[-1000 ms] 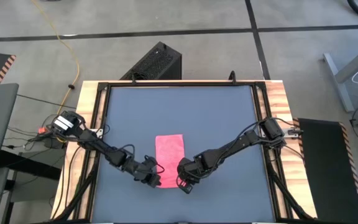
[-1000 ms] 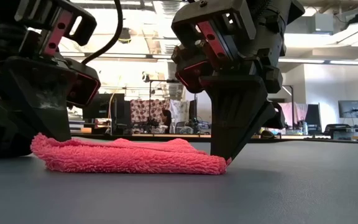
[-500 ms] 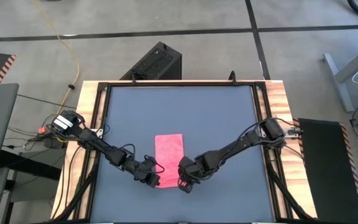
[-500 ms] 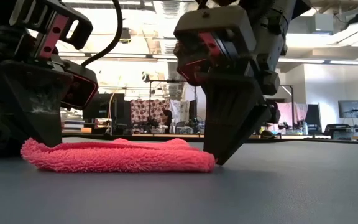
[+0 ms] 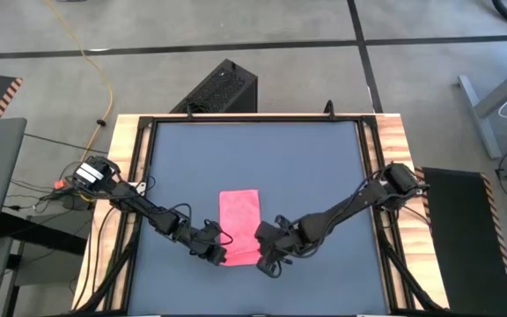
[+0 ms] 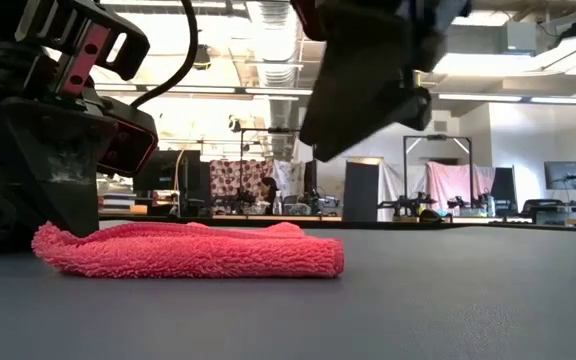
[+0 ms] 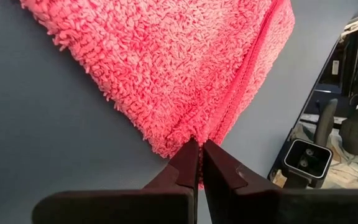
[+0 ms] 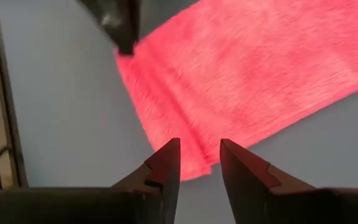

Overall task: Roll towel
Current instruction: Roll the pink towel

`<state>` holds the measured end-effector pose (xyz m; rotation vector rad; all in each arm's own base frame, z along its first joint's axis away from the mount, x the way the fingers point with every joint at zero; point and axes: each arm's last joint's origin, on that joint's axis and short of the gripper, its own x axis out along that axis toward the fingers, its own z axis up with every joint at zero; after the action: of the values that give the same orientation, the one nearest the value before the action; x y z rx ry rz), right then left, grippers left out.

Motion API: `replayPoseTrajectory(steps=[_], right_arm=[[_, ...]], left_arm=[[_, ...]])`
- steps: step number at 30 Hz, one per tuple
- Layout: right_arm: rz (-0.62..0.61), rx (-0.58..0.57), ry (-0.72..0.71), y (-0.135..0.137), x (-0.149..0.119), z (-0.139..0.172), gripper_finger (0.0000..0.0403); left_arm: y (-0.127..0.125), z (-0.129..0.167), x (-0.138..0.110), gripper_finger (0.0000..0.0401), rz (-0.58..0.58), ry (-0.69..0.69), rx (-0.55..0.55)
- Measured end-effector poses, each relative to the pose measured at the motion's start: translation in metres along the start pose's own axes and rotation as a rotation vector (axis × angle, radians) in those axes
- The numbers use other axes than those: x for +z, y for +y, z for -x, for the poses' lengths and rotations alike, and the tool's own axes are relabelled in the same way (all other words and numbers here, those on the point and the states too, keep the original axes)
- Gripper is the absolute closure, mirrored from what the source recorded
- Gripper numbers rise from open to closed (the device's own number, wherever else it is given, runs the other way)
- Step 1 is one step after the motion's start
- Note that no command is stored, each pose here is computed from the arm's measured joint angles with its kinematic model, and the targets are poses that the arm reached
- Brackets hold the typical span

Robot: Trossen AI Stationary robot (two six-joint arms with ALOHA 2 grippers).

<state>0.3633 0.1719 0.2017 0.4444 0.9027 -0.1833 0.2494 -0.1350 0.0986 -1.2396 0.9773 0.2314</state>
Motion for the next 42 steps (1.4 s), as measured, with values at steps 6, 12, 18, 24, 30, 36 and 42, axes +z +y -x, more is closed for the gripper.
replayPoseTrajectory(steps=[6,12,18,24,30,36,42], right_arm=[[0.150,-0.045,-0.019,0.017,-0.030,-0.014,0.0273],[0.295,-0.130,-0.110,0.031,-0.056,-0.021,0.0280],[0.379,-0.185,-0.144,0.030,-0.062,-0.033,0.0281],[0.339,-0.168,-0.135,0.028,-0.059,-0.050,0.0281],[0.333,-0.157,-0.180,0.039,-0.050,-0.047,0.0281],[0.369,-0.154,-0.201,0.049,-0.041,-0.039,0.0281],[0.400,-0.156,-0.185,0.054,-0.052,-0.036,0.0281]], left_arm=[[0.000,0.000,0.000,0.0401,0.007,-0.006,-0.003],[-0.002,-0.001,0.001,0.0401,0.004,-0.024,-0.002],[-0.002,-0.001,0.001,0.0401,0.014,-0.048,0.000],[-0.002,-0.001,0.001,0.0401,0.006,-0.043,0.001],[-0.002,-0.001,0.001,0.0401,0.000,-0.047,0.001],[-0.002,-0.001,0.001,0.0401,-0.011,-0.044,0.002],[-0.002,-0.001,0.001,0.0401,-0.015,-0.044,0.002]])
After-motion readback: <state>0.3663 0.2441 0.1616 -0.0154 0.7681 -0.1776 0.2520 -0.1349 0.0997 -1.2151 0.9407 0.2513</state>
